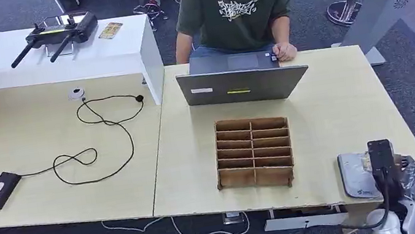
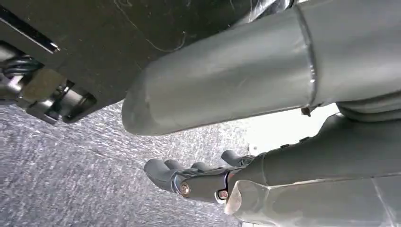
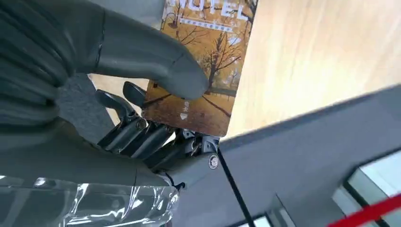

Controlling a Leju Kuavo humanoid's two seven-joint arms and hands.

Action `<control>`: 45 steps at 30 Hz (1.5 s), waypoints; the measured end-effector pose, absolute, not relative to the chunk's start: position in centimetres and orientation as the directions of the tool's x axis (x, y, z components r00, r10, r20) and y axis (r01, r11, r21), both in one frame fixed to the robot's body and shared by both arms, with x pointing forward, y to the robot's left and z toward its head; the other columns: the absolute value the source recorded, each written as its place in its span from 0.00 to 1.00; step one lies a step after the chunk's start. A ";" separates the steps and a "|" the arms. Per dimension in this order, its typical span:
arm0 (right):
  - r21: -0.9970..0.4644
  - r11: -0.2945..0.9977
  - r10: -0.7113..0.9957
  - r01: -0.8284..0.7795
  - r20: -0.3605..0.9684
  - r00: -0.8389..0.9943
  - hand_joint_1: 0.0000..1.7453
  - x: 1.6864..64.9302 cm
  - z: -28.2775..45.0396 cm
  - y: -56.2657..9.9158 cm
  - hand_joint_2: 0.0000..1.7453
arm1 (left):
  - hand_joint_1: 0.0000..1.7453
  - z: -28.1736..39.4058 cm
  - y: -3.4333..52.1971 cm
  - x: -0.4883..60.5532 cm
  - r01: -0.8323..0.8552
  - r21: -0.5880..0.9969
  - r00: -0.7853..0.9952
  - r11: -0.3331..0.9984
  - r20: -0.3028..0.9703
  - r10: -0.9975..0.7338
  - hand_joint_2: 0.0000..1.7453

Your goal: Pass the card to the sensor for recognition and then transmit it.

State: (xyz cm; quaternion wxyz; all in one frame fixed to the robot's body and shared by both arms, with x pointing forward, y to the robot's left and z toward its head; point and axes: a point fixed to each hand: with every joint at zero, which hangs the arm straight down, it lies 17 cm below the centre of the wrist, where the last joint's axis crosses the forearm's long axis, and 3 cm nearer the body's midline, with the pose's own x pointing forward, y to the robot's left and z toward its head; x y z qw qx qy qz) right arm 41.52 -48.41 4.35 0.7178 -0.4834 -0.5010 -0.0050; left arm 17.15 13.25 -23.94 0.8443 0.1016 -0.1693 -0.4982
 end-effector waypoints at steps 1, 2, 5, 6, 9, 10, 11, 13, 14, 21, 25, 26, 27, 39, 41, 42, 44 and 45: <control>-0.681 0.524 0.481 0.512 0.732 0.482 1.00 41.4 4.8 -48.5 1.00 | 0.00 -24.0 13.3 17.2 0.807 0.341 0.446 0.483 0.185 -0.876 0.00; -0.677 0.515 0.489 0.526 0.736 0.468 1.00 41.4 5.3 -48.5 1.00 | 0.00 -24.0 13.4 17.1 0.806 0.340 0.448 0.485 0.186 -0.874 0.00; -0.659 0.502 0.497 0.560 0.750 0.436 1.00 41.4 6.4 -48.5 1.00 | 0.00 -24.0 13.6 17.1 0.805 0.340 0.450 0.487 0.184 -0.874 0.00; -0.658 0.501 0.499 0.563 0.751 0.433 1.00 41.5 6.5 -48.5 1.00 | 0.00 -24.0 13.6 17.1 0.805 0.340 0.451 0.487 0.184 -0.873 0.00; -0.647 0.497 0.503 0.578 0.758 0.416 1.00 41.4 7.0 -48.5 1.00 | 0.00 -24.1 13.6 17.1 0.803 0.339 0.454 0.490 0.186 -0.871 0.00; -0.640 0.497 0.502 0.586 0.763 0.407 1.00 41.4 7.2 -48.5 1.00 | 0.00 -24.1 13.6 17.1 0.802 0.338 0.455 0.492 0.187 -0.871 0.00; -0.635 0.493 0.505 0.595 0.766 0.399 1.00 41.4 7.5 -48.5 1.00 | 0.00 -24.1 13.6 17.1 0.802 0.337 0.456 0.493 0.187 -0.870 0.00; -0.626 0.493 0.504 0.604 0.771 0.388 1.00 41.5 7.8 -48.4 1.00 | 0.00 -24.0 13.5 17.1 0.801 0.336 0.458 0.496 0.190 -0.868 0.00; -0.623 0.495 0.502 0.606 0.774 0.386 1.00 41.5 7.8 -48.4 1.00 | 0.00 -24.0 13.5 17.1 0.800 0.335 0.459 0.497 0.191 -0.868 0.00; -0.619 0.495 0.504 0.610 0.776 0.379 1.00 41.6 8.1 -48.2 1.00 | 0.00 -24.0 13.5 17.1 0.799 0.335 0.460 0.499 0.193 -0.867 0.00; -0.619 0.494 0.505 0.610 0.776 0.378 1.00 41.5 8.1 -48.1 1.00 | 0.00 -24.0 13.5 17.1 0.799 0.334 0.461 0.501 0.194 -0.866 0.00; -0.621 0.488 0.511 0.613 0.773 0.377 1.00 41.5 8.3 -48.1 1.00 | 0.00 -24.1 13.5 17.1 0.798 0.333 0.462 0.502 0.194 -0.865 0.00; -0.625 0.477 0.519 0.618 0.768 0.376 1.00 41.5 8.5 -48.2 1.00 | 0.00 -24.1 13.5 17.1 0.798 0.333 0.464 0.503 0.195 -0.864 0.00; -0.796 0.156 0.789 0.585 0.457 0.411 1.00 41.8 13.7 -45.9 1.00 | 0.00 -24.0 13.5 17.2 0.799 0.334 0.458 0.501 0.203 -0.866 0.00; -0.802 0.121 0.808 0.585 0.422 0.411 1.00 41.8 14.5 -45.5 1.00 | 0.00 -24.1 13.5 17.2 0.800 0.332 0.456 0.500 0.205 -0.866 0.00; -0.804 0.105 0.815 0.586 0.407 0.412 1.00 41.7 14.9 -45.4 1.00 | 0.00 -24.1 13.4 17.1 0.803 0.328 0.453 0.498 0.207 -0.867 0.00; -0.808 0.066 0.829 0.586 0.371 0.418 1.00 41.6 15.7 -45.2 1.00 | 0.00 -24.1 13.4 17.0 0.807 0.321 0.450 0.495 0.210 -0.868 0.00; -0.807 0.050 0.835 0.588 0.357 0.419 1.00 41.5 16.2 -45.0 1.00 | 0.00 -24.1 13.5 17.0 0.808 0.320 0.448 0.494 0.209 -0.869 0.00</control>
